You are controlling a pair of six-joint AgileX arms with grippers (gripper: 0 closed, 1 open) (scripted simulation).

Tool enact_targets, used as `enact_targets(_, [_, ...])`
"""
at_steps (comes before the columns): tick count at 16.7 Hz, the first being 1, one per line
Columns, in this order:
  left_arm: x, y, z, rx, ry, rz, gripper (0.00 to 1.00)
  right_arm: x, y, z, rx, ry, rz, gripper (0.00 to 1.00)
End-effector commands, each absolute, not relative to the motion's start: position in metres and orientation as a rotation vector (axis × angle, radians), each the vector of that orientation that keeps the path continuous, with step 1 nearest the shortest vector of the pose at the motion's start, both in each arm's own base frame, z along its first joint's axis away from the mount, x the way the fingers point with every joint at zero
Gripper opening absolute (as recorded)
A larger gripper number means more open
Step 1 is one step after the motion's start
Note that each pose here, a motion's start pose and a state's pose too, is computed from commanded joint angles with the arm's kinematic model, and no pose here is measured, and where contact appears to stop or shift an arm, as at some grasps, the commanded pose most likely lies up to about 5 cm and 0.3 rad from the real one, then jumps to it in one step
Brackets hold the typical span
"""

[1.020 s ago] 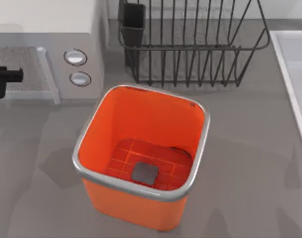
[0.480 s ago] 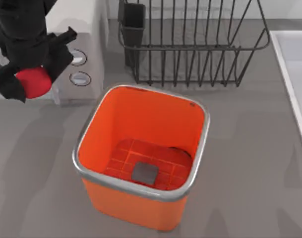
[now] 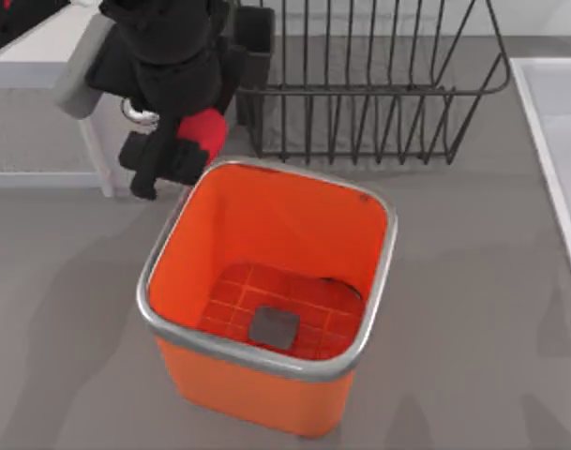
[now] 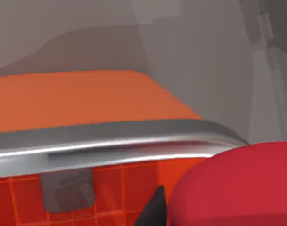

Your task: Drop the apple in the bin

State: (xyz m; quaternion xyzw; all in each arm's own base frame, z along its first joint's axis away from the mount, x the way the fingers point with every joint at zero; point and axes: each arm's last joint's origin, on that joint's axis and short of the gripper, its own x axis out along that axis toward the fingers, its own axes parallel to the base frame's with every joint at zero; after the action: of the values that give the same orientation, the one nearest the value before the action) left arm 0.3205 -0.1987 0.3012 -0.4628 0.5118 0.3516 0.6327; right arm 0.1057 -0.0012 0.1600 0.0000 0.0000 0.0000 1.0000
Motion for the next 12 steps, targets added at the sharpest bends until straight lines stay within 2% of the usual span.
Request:
enact_targets(6, [0.289,-0.243,0.306,-1.256,1.174,0.918,0.0,0.106,-0.001,0.16,0.0,0.0,0.0,1.0])
enact_targets(12, [0.268,-0.265,0.284,-1.24,1.17,1.098,0.0,0.106,-0.001,0.16,0.0,0.0,0.0,1.0])
